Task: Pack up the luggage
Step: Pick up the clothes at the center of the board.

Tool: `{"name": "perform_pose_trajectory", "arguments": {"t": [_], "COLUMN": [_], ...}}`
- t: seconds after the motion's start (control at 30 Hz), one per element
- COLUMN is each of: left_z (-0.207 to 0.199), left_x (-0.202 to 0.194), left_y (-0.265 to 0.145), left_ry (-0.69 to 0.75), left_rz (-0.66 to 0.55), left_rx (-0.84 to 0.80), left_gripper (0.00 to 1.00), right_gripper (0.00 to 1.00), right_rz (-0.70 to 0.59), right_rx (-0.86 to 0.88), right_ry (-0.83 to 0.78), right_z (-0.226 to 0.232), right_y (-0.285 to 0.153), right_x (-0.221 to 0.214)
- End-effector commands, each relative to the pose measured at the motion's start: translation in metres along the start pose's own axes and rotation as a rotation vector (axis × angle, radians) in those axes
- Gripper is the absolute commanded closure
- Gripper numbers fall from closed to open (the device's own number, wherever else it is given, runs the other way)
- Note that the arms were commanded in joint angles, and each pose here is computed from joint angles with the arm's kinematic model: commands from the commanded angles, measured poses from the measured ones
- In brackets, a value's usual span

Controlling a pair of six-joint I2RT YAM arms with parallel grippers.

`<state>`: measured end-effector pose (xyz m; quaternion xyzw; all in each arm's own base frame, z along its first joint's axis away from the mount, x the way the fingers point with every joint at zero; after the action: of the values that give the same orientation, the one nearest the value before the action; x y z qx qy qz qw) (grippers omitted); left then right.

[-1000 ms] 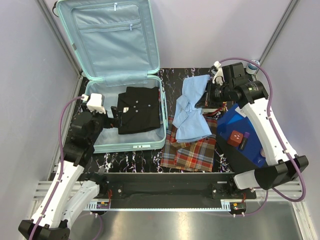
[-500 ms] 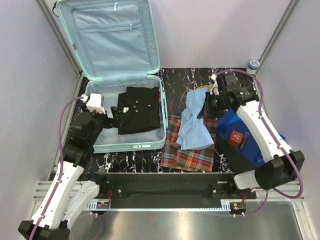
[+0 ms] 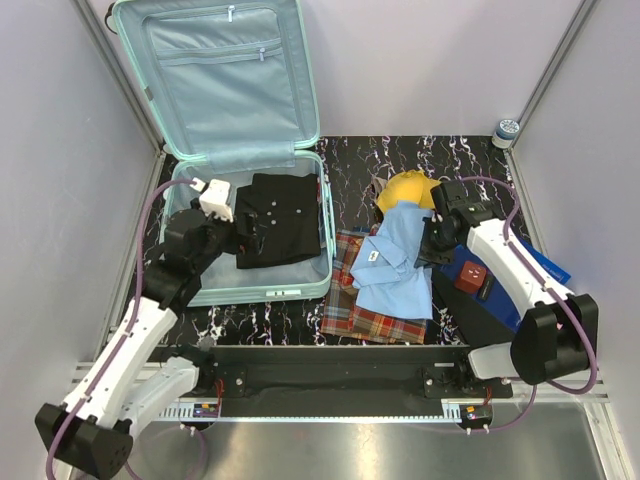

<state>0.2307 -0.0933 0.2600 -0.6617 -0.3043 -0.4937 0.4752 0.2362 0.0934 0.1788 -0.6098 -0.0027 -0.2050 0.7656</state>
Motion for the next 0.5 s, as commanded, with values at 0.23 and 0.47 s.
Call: {"name": "perform_pose_trajectory", "arguments": {"t": [0.23,0.47], "left_z": [-0.090,-0.140], "left_x": [0.043,0.030], "left_y": [0.032,0.065], "left_ry": [-0.034,-0.023], "left_rz": [-0.085,-0.024], "left_rx": [-0.251,-0.381], "left_gripper": [0.01,0.01], "right_gripper": [0.38,0.16], "right_rz": [-0.093,-0.079], "right_rx": [-0.051,-0.014], "right_ry": [0.120,0.208], "right_z": [-0.034,-0.056], "right_y": [0.004,0.017], "right_x": [0.006,0.008]}}
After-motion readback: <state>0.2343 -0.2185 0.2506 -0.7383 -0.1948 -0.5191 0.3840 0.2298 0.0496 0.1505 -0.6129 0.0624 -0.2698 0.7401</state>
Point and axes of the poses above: each gripper's point midway between its finger pads, its own y axis out along the fingers, its own z axis along the line the jaws close on, x = y × z, the point moved 6 cm from there along -y, back along the fingers, and after that the axes turned 4 degrees about y, right-handed, at the moved point
